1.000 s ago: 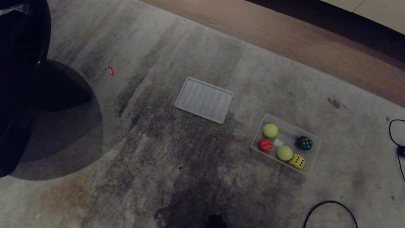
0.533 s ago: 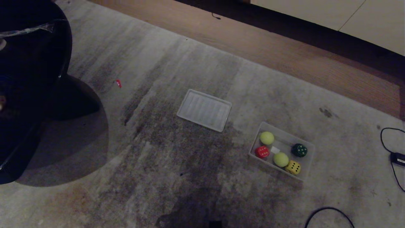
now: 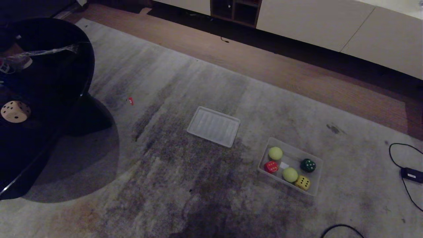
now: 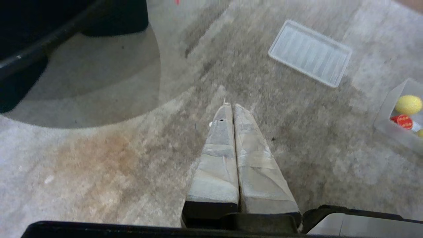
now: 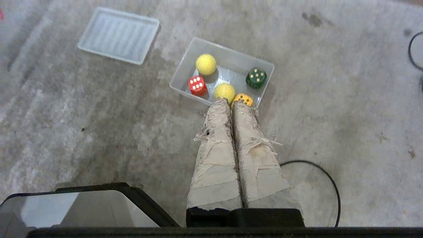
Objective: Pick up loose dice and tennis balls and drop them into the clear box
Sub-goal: Pick up toys out of the box
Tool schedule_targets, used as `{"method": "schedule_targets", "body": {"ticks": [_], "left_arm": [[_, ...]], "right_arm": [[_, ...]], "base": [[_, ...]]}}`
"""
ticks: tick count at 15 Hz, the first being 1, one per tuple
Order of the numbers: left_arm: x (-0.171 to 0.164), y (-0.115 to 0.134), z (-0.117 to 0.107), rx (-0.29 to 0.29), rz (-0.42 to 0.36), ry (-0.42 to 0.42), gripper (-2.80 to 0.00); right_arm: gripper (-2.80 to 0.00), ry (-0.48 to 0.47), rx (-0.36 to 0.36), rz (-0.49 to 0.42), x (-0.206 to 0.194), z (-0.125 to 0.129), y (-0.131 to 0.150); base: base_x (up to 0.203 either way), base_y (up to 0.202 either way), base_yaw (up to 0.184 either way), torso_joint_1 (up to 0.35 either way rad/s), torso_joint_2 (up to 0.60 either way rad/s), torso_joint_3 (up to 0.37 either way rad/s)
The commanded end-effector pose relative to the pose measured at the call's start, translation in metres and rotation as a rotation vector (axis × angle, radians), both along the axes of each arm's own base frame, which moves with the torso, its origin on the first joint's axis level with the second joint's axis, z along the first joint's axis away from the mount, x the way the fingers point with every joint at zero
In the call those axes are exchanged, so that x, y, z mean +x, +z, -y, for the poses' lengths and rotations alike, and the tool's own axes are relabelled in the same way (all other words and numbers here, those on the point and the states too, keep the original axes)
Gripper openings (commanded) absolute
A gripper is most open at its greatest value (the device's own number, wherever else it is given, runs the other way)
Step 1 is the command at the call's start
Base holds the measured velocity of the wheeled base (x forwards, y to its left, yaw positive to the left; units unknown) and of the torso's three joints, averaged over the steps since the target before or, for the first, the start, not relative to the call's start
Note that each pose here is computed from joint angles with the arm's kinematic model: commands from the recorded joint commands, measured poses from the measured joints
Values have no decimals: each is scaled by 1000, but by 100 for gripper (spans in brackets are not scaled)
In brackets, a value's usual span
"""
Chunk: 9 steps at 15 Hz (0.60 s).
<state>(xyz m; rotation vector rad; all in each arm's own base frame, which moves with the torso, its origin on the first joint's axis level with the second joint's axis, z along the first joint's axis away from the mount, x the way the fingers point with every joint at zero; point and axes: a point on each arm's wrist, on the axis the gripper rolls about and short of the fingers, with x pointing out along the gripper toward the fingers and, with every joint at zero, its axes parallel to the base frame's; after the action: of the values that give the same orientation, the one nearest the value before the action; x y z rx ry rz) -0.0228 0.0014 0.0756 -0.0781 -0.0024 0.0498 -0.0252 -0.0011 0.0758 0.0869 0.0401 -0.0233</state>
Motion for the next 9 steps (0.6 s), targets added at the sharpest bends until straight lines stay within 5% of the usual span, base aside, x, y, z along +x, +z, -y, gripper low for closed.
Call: {"method": "schedule_targets", "body": {"ticks": [1,9], "left_arm": [[0,0,0,0,-2,-1,-280],[0,0,0,1,-2,-1,-280]], "right_arm": [[-280,0,1,-2,0,0,0],[-280,0,3,-2,0,0,0]], "base": [[0,0,0,6,-2,203],[0,0,0,2,2,202]]}}
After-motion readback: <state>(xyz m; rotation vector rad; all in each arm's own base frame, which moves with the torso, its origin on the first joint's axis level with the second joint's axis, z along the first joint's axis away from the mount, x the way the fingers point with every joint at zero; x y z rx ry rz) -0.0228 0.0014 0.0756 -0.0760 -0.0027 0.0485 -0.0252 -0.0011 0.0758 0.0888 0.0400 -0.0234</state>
